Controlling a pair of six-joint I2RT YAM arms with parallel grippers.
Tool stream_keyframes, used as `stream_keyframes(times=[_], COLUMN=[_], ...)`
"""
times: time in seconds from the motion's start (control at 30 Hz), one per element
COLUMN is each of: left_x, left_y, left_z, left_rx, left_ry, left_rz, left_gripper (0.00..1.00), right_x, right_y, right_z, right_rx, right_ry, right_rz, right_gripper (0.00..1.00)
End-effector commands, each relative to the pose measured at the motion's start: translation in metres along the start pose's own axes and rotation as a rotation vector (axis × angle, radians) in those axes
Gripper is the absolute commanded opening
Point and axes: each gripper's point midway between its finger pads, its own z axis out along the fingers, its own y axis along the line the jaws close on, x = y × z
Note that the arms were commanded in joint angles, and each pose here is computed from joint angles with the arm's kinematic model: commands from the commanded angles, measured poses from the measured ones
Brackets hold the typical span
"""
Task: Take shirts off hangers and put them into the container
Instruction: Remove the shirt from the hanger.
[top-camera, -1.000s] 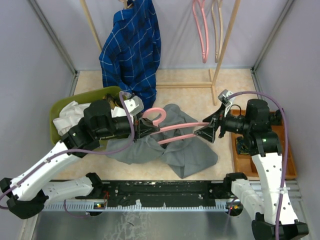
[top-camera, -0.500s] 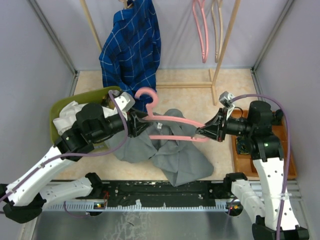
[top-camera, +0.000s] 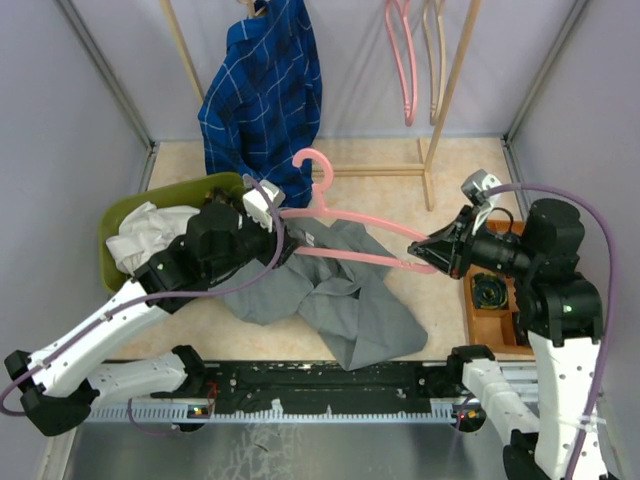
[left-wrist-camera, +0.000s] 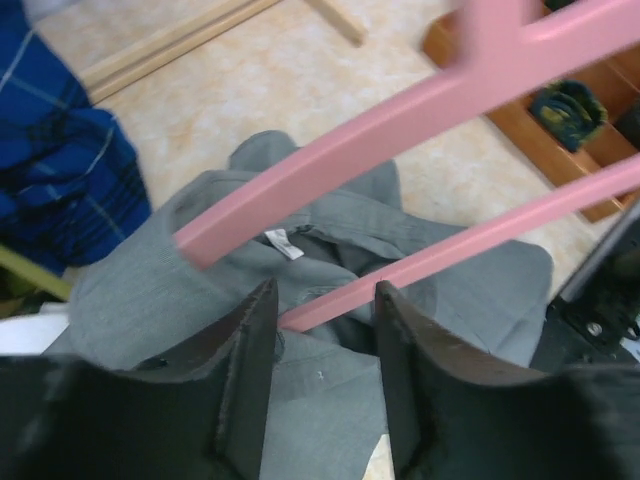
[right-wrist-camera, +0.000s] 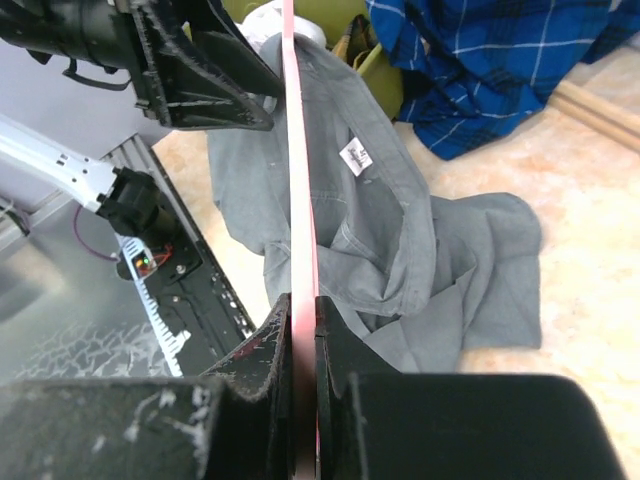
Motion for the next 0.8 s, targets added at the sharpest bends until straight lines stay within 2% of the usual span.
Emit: stream_keyframes(times=[0.0,0.07,0.17,0.3,0.5,0.77], left_x=[0.006,0.007,0.007,0.017,0.031,0.037], left_y=[0.035,0.039,0.037,0.034,0.031,0.005], left_z=[-0.005,-0.007,-0.009,-0.009,-0.003,0.010], left_rx=[-0.211,-0.231,-0.218,-0.204,-0.184,-0.033], left_ry=[-0.011,-0.023,-0.037,-0.017,0.003,0.027], left_rz=[-0.051,-0.060,-0.075,-0.094,-0.114,-0.114], left_gripper=[0.41,0.28,0.19,0.00,0.00,0.00], right_x=[-0.027,-0.032,-0.046,-0.067,-0.090,-0.109], right_y=[0.012,0.014,0.022,0.044,0.072,0.048], right_z=[-0.023,-0.031,-0.041,-0.050,-0.064,-0.073], right_rx=[0.089,0.127,0.158,0.120,0.087,0.248], right_ry=[-0.045,-0.051,-0.112,-0.210,-0.326,-0.454], right_rz=[-0.135,-0.176,-0.245,-0.339,-0.449,-0.448], right_gripper=[0.00,0.00,0.00,0.00,0.00,0.00])
